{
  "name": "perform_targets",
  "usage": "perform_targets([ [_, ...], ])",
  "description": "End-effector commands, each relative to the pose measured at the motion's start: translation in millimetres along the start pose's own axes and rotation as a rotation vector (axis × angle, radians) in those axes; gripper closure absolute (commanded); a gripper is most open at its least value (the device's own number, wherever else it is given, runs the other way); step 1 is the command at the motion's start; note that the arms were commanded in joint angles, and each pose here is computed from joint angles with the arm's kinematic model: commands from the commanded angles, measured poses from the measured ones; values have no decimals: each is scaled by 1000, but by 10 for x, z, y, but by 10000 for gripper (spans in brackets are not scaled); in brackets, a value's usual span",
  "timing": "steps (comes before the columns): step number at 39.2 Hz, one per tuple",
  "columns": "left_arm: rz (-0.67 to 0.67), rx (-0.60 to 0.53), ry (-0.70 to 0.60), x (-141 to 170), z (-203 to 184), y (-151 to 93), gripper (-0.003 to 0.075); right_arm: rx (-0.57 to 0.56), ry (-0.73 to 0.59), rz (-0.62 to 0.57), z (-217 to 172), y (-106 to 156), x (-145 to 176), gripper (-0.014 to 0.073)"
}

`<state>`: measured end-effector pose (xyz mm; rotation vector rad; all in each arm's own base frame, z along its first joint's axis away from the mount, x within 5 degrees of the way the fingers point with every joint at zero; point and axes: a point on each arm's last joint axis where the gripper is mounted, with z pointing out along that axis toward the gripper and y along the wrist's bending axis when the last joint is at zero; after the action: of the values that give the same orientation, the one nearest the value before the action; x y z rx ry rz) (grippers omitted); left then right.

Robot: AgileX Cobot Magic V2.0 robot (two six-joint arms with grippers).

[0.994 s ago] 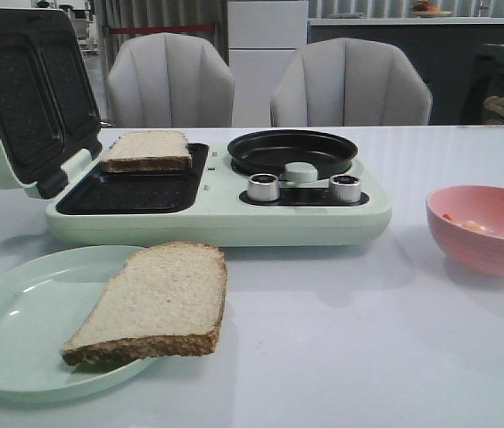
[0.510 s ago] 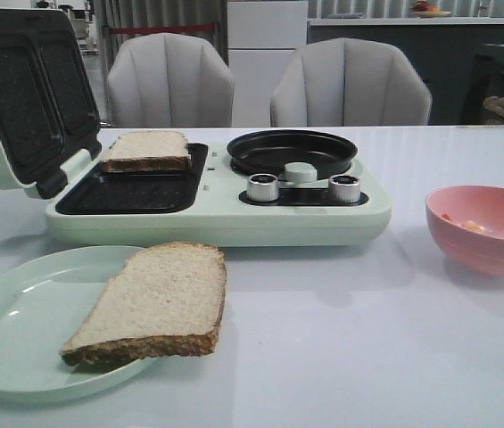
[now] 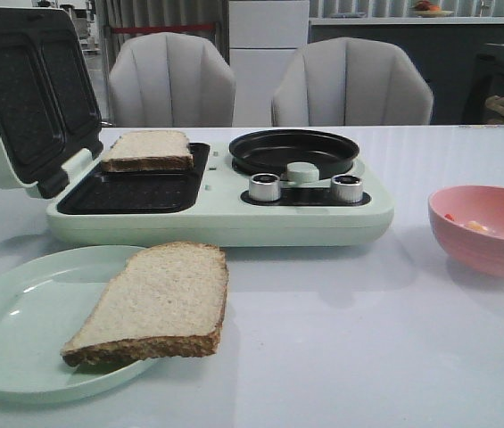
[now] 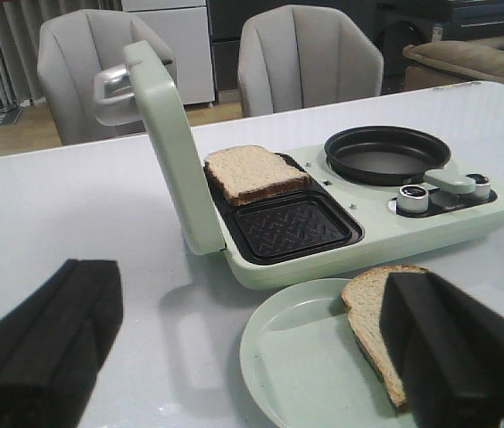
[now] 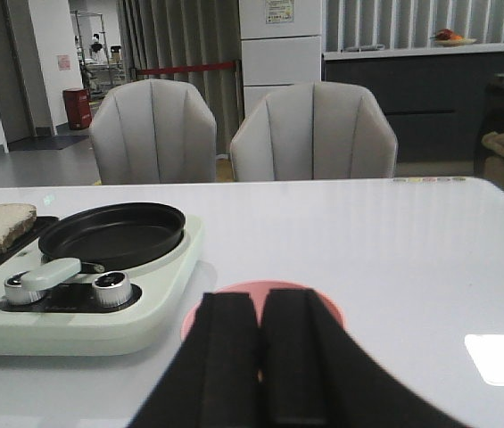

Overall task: Make breakfast with bread and shrimp
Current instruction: 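Release the bread and withdraw the left gripper, then reach the right gripper to the remaining bread slice on the plate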

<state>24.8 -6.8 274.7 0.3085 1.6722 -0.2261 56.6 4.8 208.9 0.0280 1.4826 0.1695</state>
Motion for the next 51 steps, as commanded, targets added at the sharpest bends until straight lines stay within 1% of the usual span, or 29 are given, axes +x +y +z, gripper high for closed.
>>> perform_targets([
  [1,-22,5,-132,-162,-70,-1,85,-13,-78,27,41,41,-330,454],
  [4,-22,5,-139,-168,-70,-1,85,-14,-50,26,100,76,-575,454],
  [6,-22,5,-139,-168,-70,-1,85,-12,5,24,146,96,-694,454],
  [8,-22,5,-139,-168,-70,-1,85,-8,87,25,198,114,-787,454],
  [11,-22,5,-139,-168,-70,-1,85,-1,192,24,266,127,-830,454],
  [13,-22,5,-139,-168,-70,-1,85,3,230,24,311,126,-811,454],
  [22,-22,5,-142,-172,-71,-1,85,9,309,48,419,127,-747,445],
  [25,-22,5,-142,-172,-71,-1,84,1,368,51,470,141,-731,374],
  [30,-22,5,-142,-172,-71,-1,85,-55,479,41,591,223,-748,150],
  [32,-22,5,-142,-172,-71,-1,85,-77,518,44,652,263,-753,88],
  [33,-22,5,-142,-172,-71,-1,85,-89,544,49,704,288,-743,71],
  [38,-22,5,-142,-172,-71,-1,85,-135,642,88,932,415,-699,63],
  [41,-22,5,-142,-172,-71,-1,85,-159,706,136,1070,508,-669,63],
  [48,-22,5,-142,-172,-71,-1,85,-196,905,233,1464,784,-439,64],
  [51,-22,5,-142,-172,-71,-1,85,-229,973,238,1610,928,-319,64],
])
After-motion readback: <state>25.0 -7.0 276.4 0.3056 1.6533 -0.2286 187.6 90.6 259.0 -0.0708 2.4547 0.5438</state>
